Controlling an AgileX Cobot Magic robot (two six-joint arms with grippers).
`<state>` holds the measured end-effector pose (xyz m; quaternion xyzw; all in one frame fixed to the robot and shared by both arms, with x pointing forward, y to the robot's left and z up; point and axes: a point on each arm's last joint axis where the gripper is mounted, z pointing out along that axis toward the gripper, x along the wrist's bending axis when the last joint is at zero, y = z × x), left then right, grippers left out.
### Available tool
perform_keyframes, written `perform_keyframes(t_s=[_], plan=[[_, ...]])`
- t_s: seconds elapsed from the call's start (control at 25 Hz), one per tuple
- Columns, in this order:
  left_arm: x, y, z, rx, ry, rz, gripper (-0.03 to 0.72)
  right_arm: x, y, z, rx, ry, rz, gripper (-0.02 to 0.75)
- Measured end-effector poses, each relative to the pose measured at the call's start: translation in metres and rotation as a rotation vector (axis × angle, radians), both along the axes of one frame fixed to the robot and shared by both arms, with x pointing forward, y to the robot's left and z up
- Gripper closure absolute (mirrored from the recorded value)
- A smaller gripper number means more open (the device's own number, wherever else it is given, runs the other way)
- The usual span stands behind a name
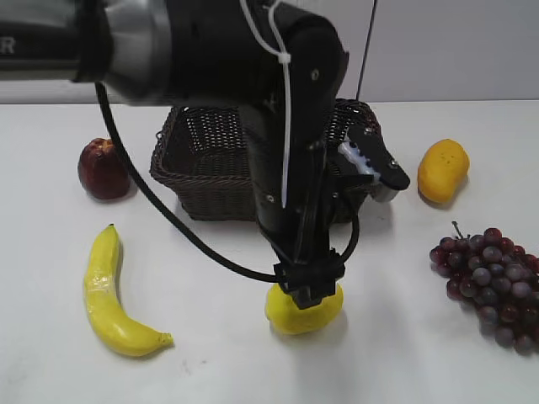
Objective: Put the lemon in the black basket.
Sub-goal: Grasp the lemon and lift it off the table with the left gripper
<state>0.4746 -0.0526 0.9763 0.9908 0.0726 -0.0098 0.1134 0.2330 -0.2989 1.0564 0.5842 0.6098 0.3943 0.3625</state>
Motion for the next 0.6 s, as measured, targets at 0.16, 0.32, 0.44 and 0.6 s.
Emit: perform_keyframes(t_s=[0.16, 0.32, 0.44, 0.6], plan=[[0.003, -0.005, -0.015, 0.004, 0.001, 0.004, 0.099, 0.0, 0.0, 0.0, 0.0, 0.0, 0.0, 0.149], [0.006, -0.008, -0.025, -0.005, -0.01, -0.009, 0.099, 0.0, 0.0, 0.0, 0.0, 0.0, 0.0, 0.149], [0.007, -0.01, -0.031, -0.004, -0.011, -0.011, 0.099, 0.0, 0.0, 0.0, 0.0, 0.0, 0.0, 0.149], [0.008, -0.011, -0.044, 0.017, 0.001, -0.021, 0.099, 0.0, 0.0, 0.0, 0.0, 0.0, 0.0, 0.149]])
